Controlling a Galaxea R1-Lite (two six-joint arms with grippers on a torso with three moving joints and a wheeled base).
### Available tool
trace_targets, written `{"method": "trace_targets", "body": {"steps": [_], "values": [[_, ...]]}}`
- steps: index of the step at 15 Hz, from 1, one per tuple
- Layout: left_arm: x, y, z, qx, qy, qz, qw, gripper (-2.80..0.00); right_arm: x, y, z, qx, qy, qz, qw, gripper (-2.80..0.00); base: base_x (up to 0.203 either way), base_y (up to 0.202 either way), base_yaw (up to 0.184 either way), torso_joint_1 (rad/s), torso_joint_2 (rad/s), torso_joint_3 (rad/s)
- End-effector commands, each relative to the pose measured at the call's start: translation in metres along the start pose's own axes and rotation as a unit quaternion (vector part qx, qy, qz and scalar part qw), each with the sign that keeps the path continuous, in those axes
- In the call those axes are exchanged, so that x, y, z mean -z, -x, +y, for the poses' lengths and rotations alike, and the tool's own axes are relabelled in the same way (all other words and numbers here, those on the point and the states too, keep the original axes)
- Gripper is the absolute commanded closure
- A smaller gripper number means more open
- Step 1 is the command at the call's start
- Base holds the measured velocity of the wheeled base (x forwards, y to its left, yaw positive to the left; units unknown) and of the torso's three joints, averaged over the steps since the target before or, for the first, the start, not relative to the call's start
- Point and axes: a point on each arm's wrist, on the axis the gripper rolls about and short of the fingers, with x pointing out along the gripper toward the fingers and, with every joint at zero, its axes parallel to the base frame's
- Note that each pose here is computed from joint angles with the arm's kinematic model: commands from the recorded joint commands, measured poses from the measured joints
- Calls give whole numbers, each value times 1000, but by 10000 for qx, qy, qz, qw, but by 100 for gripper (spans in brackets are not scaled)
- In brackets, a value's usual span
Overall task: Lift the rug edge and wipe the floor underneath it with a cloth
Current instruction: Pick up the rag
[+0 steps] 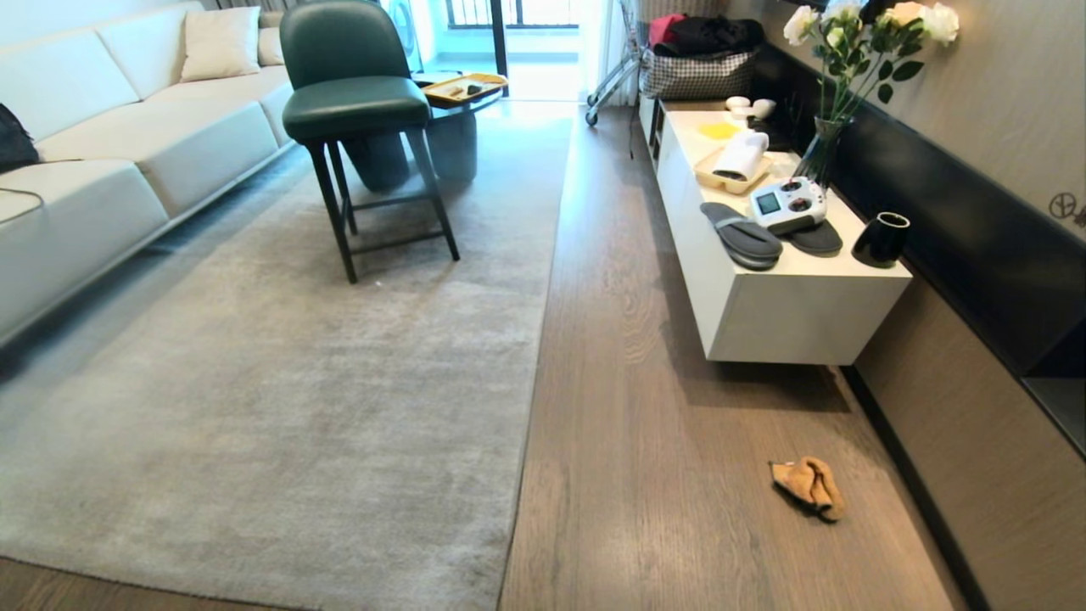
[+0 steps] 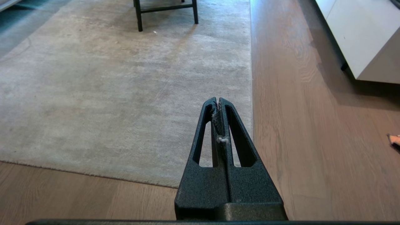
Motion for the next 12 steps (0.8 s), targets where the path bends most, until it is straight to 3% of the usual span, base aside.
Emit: {"method": "trace_targets", "body": {"steps": [1,12], "values": [[0,0,0,-3,4,-1,10000,0,0,0,0,-2,-1,11,10000,0,0,0,0,0,0,0],[0,0,0,-3,1,-1,10000,0,0,0,0,-2,15,11,10000,0,0,0,0,10,25,26]]}}
